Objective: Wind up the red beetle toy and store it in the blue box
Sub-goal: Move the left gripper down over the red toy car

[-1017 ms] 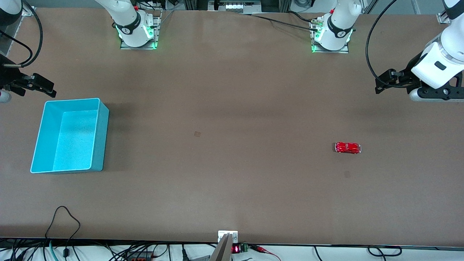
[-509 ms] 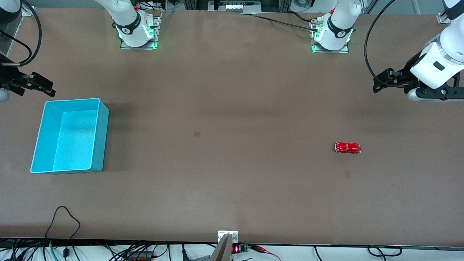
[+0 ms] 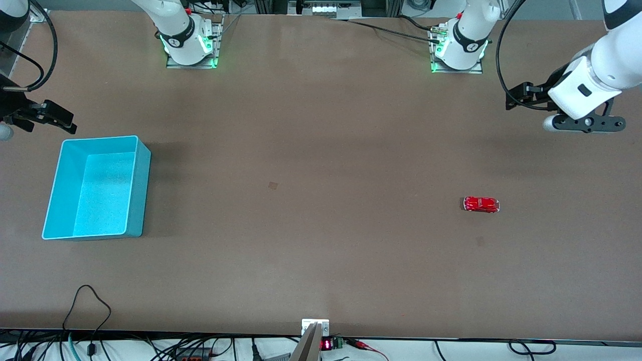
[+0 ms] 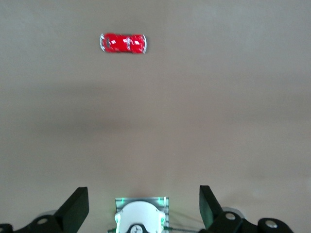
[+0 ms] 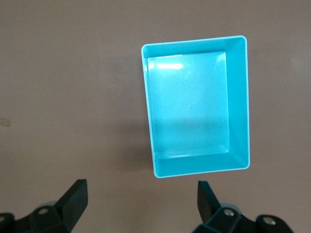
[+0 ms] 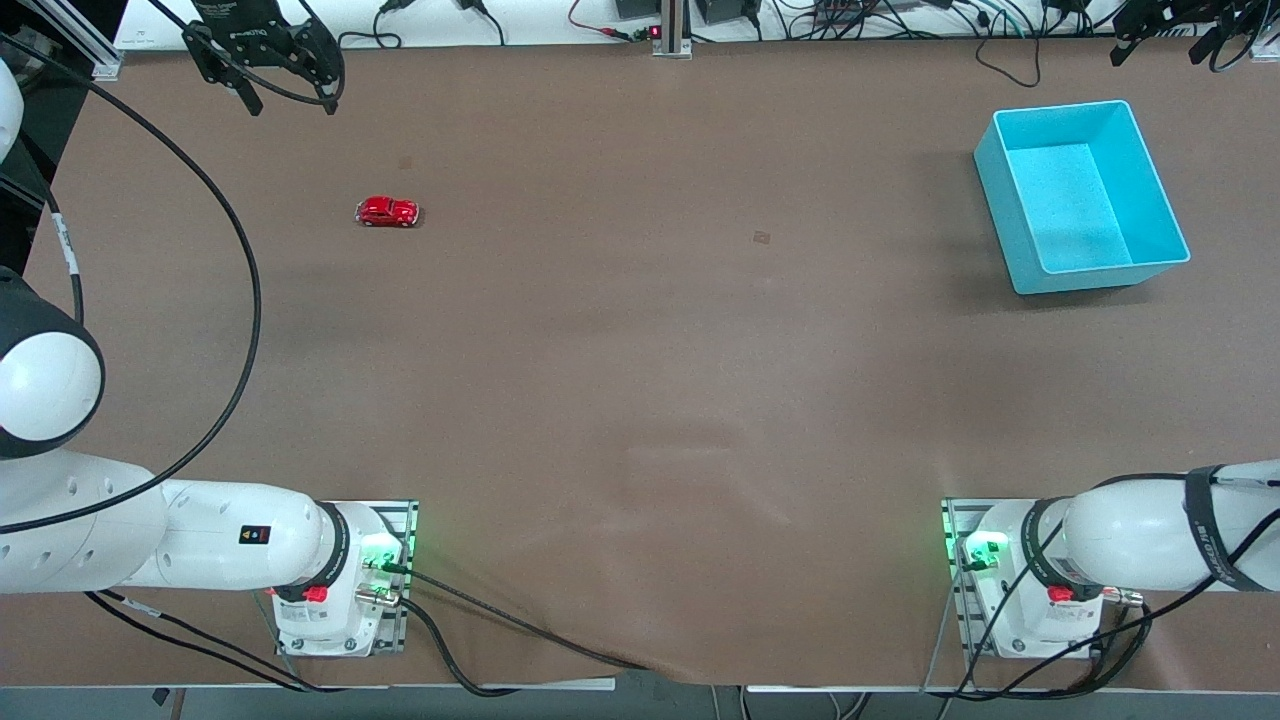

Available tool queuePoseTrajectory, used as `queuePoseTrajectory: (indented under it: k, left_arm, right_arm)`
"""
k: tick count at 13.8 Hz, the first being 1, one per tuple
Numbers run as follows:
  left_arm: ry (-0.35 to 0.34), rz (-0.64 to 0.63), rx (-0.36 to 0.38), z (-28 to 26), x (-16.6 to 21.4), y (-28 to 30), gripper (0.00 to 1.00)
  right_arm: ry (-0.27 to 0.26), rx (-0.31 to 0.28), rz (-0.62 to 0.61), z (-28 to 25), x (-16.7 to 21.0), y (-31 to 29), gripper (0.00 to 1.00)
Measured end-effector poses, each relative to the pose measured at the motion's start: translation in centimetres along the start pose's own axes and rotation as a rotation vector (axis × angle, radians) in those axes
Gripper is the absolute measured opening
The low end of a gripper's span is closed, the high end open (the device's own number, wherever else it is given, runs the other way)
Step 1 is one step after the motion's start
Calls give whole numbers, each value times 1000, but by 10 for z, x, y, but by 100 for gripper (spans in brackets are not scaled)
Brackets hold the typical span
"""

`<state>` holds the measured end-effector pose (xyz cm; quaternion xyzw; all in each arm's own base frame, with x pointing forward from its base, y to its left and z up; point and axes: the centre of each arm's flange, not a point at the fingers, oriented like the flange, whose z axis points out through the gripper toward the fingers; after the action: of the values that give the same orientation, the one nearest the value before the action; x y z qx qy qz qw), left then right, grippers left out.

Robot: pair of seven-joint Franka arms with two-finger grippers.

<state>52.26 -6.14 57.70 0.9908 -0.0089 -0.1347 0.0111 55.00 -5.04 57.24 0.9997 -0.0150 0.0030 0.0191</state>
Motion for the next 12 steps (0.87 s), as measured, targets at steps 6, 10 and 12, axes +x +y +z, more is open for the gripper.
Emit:
queuePoseTrajectory:
  k: [6,10,12]
  left_arm:
    - [-70,294,1,6,-8,8,100]
    - [-57,560,57,5,-4,7,100]
    - [-69,718,86,13,1,11,100]
  right_arm:
    - [0,0,-1,0,0,0,100]
    - [0,0,-1,0,0,-1,100]
    - [-2,0,-1,0,0,-1,100]
